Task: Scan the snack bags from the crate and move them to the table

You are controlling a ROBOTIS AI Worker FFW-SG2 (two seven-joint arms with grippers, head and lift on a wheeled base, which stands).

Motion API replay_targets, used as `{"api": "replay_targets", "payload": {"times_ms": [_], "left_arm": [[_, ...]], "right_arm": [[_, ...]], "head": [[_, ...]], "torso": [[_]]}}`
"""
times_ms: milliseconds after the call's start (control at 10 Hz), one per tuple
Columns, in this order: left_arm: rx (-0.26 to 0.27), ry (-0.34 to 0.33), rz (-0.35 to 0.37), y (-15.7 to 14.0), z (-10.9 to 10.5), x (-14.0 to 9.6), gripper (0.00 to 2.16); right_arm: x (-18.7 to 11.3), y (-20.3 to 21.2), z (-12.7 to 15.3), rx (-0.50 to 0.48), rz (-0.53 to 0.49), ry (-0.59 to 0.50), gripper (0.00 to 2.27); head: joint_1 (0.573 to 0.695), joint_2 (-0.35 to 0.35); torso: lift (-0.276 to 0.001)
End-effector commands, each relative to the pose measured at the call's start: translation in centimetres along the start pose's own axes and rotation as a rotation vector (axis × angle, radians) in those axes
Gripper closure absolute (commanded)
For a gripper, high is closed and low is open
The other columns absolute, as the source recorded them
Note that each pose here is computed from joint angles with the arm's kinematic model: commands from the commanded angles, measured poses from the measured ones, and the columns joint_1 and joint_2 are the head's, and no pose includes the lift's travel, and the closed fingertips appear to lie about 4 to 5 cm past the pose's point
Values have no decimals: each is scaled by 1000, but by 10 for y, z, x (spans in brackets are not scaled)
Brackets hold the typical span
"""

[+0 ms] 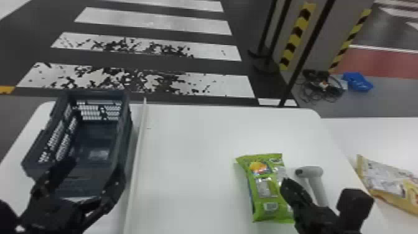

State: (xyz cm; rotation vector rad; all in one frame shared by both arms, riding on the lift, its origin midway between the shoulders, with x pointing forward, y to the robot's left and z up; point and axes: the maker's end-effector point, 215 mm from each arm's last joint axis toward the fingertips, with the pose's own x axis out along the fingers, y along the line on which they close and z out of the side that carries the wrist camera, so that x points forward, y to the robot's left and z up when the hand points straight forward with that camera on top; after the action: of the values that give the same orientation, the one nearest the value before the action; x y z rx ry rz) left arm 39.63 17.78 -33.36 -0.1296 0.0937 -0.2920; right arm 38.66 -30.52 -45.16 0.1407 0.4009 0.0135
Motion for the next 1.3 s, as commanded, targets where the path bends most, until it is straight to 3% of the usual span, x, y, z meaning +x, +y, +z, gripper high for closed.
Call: {"api": "replay_targets", "payload": {"times_ms": [0, 200, 500, 1000, 1200], "left_arm": [[2, -3, 2, 0, 1, -3, 36], [4, -16, 1, 0, 6, -6, 36], [4, -18, -2, -2, 6, -9, 36], [11, -44, -11, -7, 26, -5, 36], [8, -46, -14, -10, 28, -4, 36]], "right_arm": [[-3, -21, 6, -17, -31, -11, -2], [-9, -58, 9, -60, -81, 6, -2], [-2, -107, -12, -74, -107, 121, -2], [37, -126, -33, -49, -70, 197, 100], [52, -140, -25, -64, -65, 183, 113]], "head": [[695, -178], [695, -220], [695, -293], [695, -338], [695, -341]], "torso": [[-95], [-95], [-95], [-95], [-95]]}}
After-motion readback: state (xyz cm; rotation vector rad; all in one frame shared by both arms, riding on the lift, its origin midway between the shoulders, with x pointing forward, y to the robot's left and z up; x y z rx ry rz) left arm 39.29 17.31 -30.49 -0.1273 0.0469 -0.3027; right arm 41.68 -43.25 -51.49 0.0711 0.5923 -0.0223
